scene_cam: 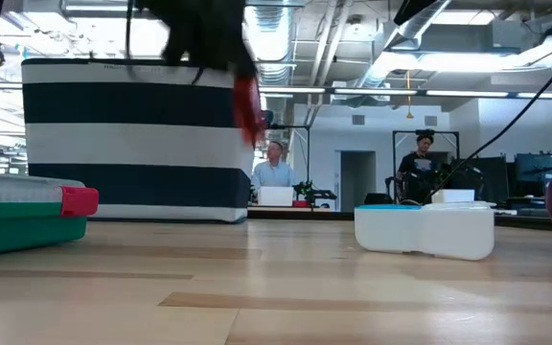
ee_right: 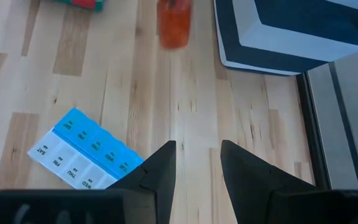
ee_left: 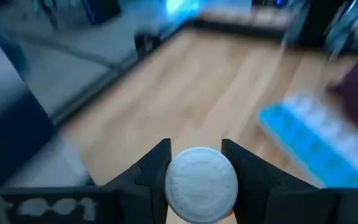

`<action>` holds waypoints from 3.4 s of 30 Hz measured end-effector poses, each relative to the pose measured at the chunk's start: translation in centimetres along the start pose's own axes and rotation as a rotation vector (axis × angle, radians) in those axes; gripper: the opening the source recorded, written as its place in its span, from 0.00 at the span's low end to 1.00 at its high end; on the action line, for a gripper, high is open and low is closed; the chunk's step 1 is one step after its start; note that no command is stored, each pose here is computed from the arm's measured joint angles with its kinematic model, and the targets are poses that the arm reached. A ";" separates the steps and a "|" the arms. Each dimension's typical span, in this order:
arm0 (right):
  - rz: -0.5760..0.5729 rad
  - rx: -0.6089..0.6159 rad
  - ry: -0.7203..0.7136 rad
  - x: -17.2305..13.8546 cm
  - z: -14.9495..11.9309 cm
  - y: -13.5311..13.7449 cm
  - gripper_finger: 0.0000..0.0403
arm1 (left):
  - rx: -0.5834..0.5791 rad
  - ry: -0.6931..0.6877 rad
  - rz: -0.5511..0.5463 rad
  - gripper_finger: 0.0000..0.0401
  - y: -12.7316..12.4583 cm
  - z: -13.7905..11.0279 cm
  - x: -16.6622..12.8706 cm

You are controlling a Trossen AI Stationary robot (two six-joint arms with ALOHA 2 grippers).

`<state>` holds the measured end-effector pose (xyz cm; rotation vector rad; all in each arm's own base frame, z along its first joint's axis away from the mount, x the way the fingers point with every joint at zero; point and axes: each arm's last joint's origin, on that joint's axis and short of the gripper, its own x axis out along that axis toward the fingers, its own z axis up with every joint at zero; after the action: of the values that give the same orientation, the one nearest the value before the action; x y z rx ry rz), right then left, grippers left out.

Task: Pick & place medical supplies in basket/bin
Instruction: Put the orange pill bottle into the blue bin, then put the white gauze into the blue bin

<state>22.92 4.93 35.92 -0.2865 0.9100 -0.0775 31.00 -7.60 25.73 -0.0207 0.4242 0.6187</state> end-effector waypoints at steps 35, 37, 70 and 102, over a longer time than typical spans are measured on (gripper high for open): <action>0.001 0.026 -0.049 0.0 0.5 0.0 0.30 | -0.274 0.388 0.506 0.44 26.4 2.5 2.6; 0.001 0.026 -0.049 0.0 0.5 0.0 0.30 | -0.282 0.379 0.507 0.43 26.9 2.3 2.8; 0.445 0.045 0.036 2.0 1.5 11.4 0.30 | -0.120 -0.109 -0.271 0.28 15.0 13.5 -12.8; 0.321 0.166 0.286 14.9 -3.3 28.1 0.30 | -0.066 -0.076 -0.328 0.28 9.1 13.0 -10.5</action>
<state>27.90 28.40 14.79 0.0294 1.2162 0.1054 23.06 -4.17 42.71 -0.1272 0.3171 0.3088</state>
